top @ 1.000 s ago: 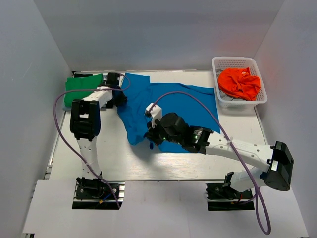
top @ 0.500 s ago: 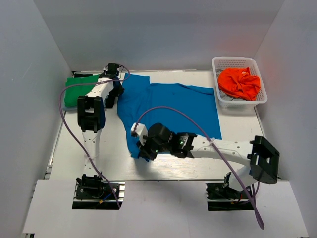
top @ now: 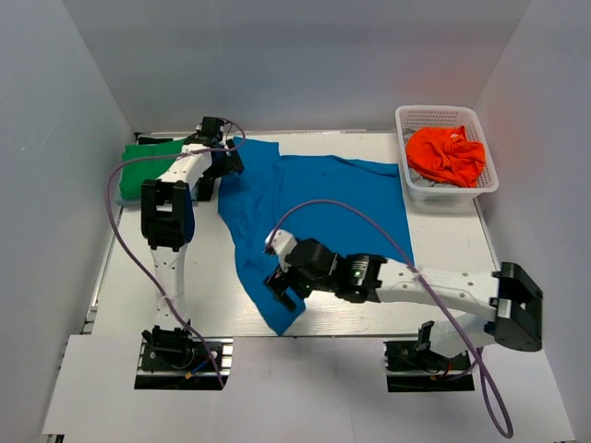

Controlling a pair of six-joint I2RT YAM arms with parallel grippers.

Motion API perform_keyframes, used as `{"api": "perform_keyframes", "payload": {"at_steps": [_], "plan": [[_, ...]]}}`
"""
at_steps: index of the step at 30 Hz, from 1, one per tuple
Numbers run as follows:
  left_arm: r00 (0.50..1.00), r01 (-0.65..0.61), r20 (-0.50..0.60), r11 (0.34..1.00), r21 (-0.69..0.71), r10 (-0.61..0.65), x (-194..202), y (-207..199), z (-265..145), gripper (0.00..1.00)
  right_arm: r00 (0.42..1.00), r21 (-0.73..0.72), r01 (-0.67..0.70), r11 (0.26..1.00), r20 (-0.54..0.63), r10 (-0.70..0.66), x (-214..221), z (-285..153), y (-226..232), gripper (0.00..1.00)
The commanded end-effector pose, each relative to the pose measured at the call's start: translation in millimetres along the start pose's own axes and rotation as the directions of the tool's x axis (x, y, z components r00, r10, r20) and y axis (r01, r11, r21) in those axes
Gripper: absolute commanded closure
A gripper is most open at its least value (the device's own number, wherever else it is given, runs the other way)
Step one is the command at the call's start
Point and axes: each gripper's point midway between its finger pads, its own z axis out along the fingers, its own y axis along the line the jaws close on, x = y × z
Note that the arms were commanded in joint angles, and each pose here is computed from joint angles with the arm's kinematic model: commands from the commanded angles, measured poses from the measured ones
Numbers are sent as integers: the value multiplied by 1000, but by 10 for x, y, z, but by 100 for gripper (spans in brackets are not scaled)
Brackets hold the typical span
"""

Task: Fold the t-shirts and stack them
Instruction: Flatten out the tshirt

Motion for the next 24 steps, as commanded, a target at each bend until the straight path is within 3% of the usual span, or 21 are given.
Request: {"api": "perform_keyframes", "payload": {"at_steps": [1,3,4,6,7,14,20,24], "plan": [[997,18,77,996,84,-25,-176,-115,-789,0,978,228,-182,956,143,152,-203,-162,-530,10],[997,15,78,987,162,-28,-29,-221,-907,0,959,292,-273,917,156,236,-105,-184,-781,10],[1000,21,14,987,159,-23,335,-145,-820,0,955,314,-289,905,157,250,-71,-196,-858,10],[996,39,63,963,266,-58,383,-297,-1022,0,931,361,-364,859,171,323,56,-212,-1089,10],[999,32,1,960,277,-34,730,-264,-946,0,925,367,-379,850,175,337,82,-205,-1131,10],[990,60,-141,889,453,6,1622,-541,-1054,0,841,432,-538,724,212,498,507,-153,-1567,10],[988,63,-151,949,309,-17,1888,-228,-924,0,791,488,-599,635,239,563,892,-224,-1835,10],[979,54,-200,989,136,-26,2049,81,-763,0,741,512,-644,567,234,630,1193,-231,-1925,10]]}}
